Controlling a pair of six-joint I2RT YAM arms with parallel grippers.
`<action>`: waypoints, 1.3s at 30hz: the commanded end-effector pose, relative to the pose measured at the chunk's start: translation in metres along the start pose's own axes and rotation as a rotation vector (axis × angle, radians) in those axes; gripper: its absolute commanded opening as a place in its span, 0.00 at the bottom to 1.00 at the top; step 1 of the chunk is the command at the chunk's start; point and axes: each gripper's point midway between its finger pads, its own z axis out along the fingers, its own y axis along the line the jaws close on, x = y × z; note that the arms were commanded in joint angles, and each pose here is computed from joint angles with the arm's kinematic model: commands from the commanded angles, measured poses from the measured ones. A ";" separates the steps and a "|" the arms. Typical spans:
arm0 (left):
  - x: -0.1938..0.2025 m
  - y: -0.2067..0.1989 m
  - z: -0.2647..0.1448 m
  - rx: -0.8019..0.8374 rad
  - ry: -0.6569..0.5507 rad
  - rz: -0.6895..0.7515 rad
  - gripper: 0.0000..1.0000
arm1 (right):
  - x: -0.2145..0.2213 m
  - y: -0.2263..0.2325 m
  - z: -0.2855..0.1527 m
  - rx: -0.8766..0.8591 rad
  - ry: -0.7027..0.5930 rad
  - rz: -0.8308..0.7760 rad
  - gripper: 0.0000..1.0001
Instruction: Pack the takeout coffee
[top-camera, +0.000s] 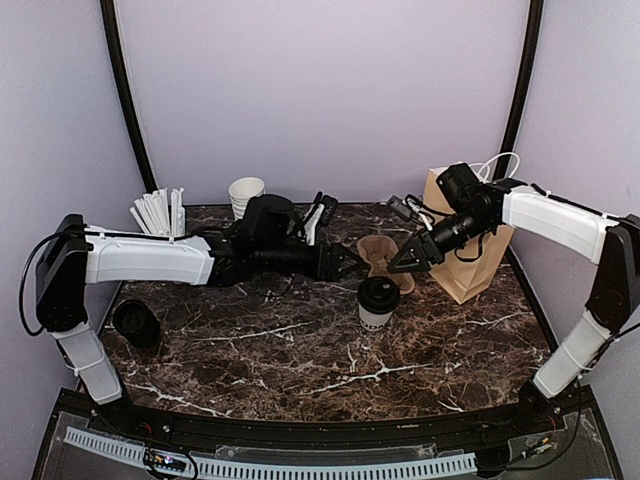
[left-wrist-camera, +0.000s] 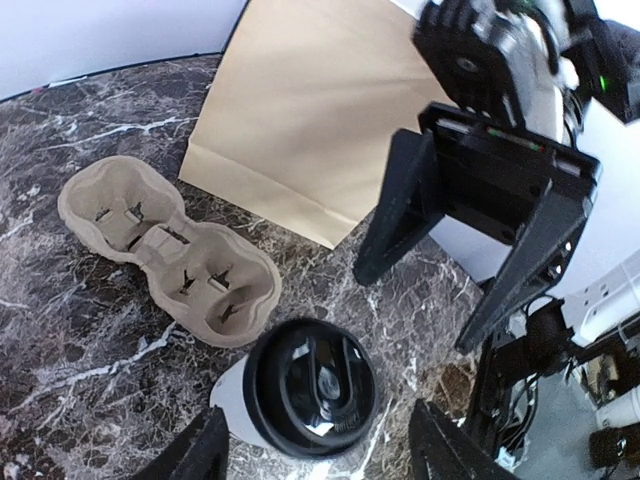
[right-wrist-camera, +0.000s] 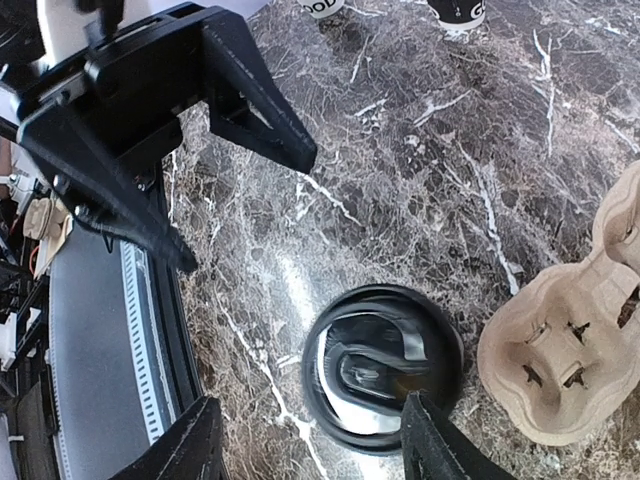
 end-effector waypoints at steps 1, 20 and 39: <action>0.011 -0.014 -0.003 -0.071 0.035 0.178 0.68 | 0.007 -0.001 -0.002 0.023 -0.001 -0.045 0.63; 0.058 -0.011 0.024 -0.124 0.104 0.350 0.98 | 0.006 -0.005 -0.014 0.125 -0.007 -0.124 0.68; 0.065 0.000 0.091 -0.119 0.103 0.397 0.99 | 0.012 0.001 -0.027 0.188 -0.032 -0.166 0.72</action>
